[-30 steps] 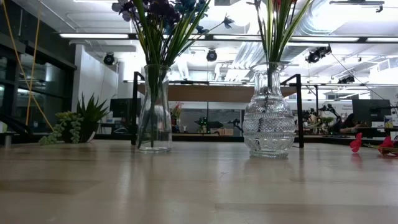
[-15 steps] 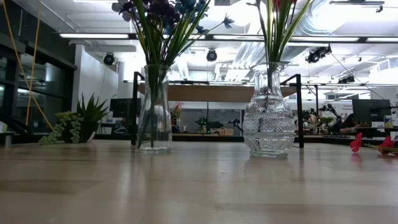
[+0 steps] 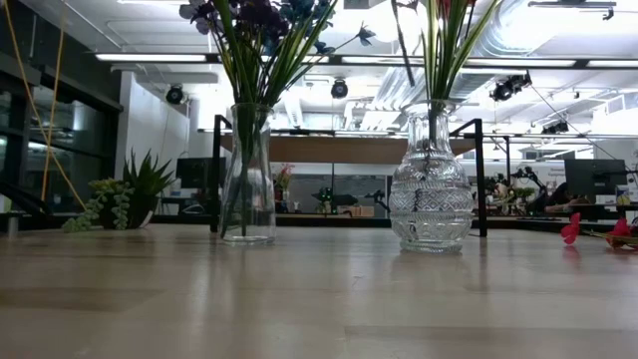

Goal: Pick and place flowers into a vace then onto a shelf
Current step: Put the dark red flower into the right transparent crystal vase

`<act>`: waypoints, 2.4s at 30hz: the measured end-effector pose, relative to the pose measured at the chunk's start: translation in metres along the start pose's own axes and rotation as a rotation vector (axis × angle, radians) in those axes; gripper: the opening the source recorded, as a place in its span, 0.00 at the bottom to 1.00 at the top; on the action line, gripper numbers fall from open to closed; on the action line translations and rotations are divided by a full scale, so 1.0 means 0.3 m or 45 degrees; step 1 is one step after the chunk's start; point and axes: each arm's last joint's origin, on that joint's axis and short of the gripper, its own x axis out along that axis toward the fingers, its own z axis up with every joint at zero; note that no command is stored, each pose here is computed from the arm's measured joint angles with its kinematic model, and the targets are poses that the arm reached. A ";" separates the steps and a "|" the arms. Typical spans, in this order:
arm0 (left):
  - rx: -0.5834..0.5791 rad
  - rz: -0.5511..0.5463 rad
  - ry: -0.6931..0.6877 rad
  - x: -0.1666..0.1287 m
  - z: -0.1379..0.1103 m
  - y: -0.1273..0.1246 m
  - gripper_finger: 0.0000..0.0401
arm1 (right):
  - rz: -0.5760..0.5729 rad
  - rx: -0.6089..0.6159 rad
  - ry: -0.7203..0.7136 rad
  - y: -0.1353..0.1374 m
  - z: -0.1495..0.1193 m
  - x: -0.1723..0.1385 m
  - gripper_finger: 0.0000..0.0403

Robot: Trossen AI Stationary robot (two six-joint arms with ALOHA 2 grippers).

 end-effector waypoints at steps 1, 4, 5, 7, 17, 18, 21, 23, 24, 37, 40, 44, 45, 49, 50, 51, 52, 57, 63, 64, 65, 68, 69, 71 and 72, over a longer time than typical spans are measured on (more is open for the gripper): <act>0.000 0.000 0.000 0.000 0.000 0.000 0.31 | -0.003 -0.002 0.005 0.000 -0.001 0.000 0.00; 0.000 0.000 0.000 0.000 0.000 0.000 0.31 | -0.003 -0.008 0.027 0.000 -0.007 0.000 0.00; 0.000 0.000 0.000 0.000 0.000 0.000 0.31 | -0.003 -0.012 0.041 0.000 -0.011 0.000 0.00; 0.000 0.000 0.000 0.000 0.000 0.000 0.31 | -0.007 -0.011 0.052 0.000 -0.016 0.006 0.00; -0.002 -0.001 0.000 0.000 0.000 0.000 0.31 | -0.045 -0.021 0.086 -0.008 -0.029 0.020 0.00; -0.003 -0.002 -0.001 0.000 0.000 -0.001 0.31 | -0.059 -0.022 0.092 -0.010 -0.030 0.020 0.00; -0.003 -0.003 0.000 0.000 0.000 -0.001 0.31 | -0.068 -0.020 0.118 -0.011 -0.037 0.020 0.00; -0.003 -0.005 0.003 0.000 0.000 -0.001 0.31 | -0.075 -0.018 0.118 -0.009 -0.049 0.027 0.00; -0.003 -0.005 0.003 0.000 0.000 -0.001 0.31 | -0.080 -0.011 0.098 -0.006 -0.062 0.035 0.00; -0.001 -0.019 0.026 0.000 -0.002 -0.002 0.31 | -0.168 0.091 -0.073 -0.032 -0.151 -0.049 0.00; -0.001 -0.020 0.026 0.000 -0.002 -0.002 0.31 | -0.189 0.094 -0.059 -0.043 -0.154 -0.083 0.00; -0.001 -0.019 0.026 0.000 -0.002 -0.002 0.31 | -0.185 0.135 -0.008 -0.042 -0.193 -0.088 0.00; -0.001 -0.019 0.026 0.000 -0.002 -0.002 0.31 | -0.182 0.144 0.001 -0.040 -0.202 -0.086 0.00; -0.002 -0.019 0.026 0.000 -0.002 -0.002 0.31 | -0.182 0.167 0.032 -0.028 -0.236 -0.079 0.00; -0.002 -0.019 0.026 0.000 -0.002 -0.002 0.31 | -0.188 0.172 0.038 -0.028 -0.242 -0.077 0.00; -0.002 -0.019 0.026 0.000 -0.002 -0.002 0.31 | -0.186 0.174 0.041 -0.026 -0.245 -0.077 0.00; -0.002 -0.019 0.026 0.000 -0.001 -0.002 0.31 | -0.185 0.175 0.043 -0.023 -0.247 -0.077 0.00; -0.003 -0.020 0.026 0.000 -0.001 -0.002 0.31 | -0.217 0.172 0.081 -0.018 -0.258 -0.080 0.00; -0.002 -0.019 0.025 0.000 -0.002 -0.002 0.31 | -0.257 0.191 0.145 -0.009 -0.277 -0.086 0.00; -0.003 -0.019 0.025 0.000 -0.001 -0.002 0.31 | -0.265 0.187 0.148 -0.007 -0.278 -0.087 0.00; -0.002 -0.019 0.025 0.000 -0.002 -0.002 0.31 | -0.268 0.185 0.147 -0.003 -0.278 -0.089 0.00; -0.003 -0.019 0.025 0.000 -0.001 -0.002 0.31 | -0.276 0.179 0.150 0.003 -0.279 -0.091 0.00; -0.002 -0.019 0.025 0.000 -0.002 -0.002 0.31 | -0.274 0.182 0.160 0.006 -0.281 -0.093 0.01; -0.003 -0.019 0.025 0.000 -0.001 -0.002 0.31 | -0.269 0.209 0.179 0.007 -0.287 -0.093 0.02; -0.002 -0.019 0.025 0.000 -0.002 -0.002 0.31 | -0.262 0.221 0.190 0.007 -0.290 -0.094 0.03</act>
